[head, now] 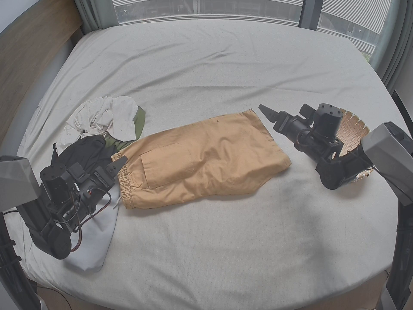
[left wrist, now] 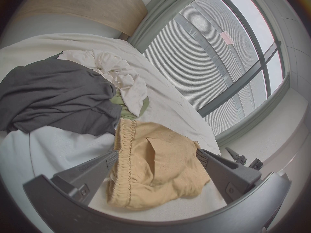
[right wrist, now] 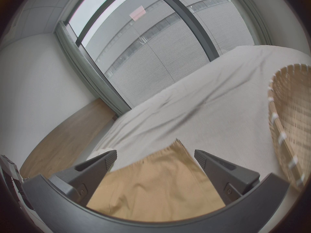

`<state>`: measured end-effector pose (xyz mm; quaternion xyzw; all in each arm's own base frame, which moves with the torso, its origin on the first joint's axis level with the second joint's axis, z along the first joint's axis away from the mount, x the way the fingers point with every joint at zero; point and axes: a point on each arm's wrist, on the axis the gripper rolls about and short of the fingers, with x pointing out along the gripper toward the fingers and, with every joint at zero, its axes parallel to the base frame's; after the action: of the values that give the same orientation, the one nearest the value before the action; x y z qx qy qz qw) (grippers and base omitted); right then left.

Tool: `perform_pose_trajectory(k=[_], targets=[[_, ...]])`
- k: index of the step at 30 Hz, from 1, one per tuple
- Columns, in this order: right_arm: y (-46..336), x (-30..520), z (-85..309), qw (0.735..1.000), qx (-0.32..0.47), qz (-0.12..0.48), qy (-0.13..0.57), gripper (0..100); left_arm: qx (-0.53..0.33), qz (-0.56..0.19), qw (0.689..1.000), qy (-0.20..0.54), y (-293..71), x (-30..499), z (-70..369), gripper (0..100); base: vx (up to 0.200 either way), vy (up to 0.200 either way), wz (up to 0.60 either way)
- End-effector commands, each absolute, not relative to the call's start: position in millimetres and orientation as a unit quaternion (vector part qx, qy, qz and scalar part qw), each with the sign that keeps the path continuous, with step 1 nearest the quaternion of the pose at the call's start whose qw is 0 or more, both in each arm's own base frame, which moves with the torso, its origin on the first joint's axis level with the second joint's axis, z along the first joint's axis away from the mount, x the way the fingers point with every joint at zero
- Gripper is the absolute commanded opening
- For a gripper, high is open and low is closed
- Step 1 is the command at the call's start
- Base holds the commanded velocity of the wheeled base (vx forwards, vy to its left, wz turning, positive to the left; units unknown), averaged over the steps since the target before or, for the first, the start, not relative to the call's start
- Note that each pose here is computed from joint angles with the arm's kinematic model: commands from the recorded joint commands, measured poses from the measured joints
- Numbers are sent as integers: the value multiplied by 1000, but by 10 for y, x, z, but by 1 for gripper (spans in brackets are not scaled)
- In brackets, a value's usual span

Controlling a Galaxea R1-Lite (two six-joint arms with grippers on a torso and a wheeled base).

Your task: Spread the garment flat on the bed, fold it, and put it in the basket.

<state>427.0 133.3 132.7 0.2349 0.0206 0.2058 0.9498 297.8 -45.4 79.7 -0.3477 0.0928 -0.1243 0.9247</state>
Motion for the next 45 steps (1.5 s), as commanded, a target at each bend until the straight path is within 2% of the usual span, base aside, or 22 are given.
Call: perform_pose_trajectory(k=[1,6,19,30,41,45], targets=[[1295,3672,1227,953,229,177,87,100,-339,-200,912,115,-729,2634,943,100,0,0,0],[1233,3444,948,942,253,158,155,100,-326,-247,899,159,-861,2397,883,100,0,0,0],[1245,3530,436,933,267,138,200,100,-285,-260,903,189,-849,2310,753,100,0,0,0],[1383,3889,167,934,267,140,192,100,-284,-260,903,190,-857,2301,750,100,0,0,0],[1535,4136,134,934,277,157,162,100,-285,-256,903,195,-847,2285,732,100,0,0,0],[1542,4160,182,927,305,153,156,100,-284,-255,903,196,-847,2288,726,100,0,0,0]])
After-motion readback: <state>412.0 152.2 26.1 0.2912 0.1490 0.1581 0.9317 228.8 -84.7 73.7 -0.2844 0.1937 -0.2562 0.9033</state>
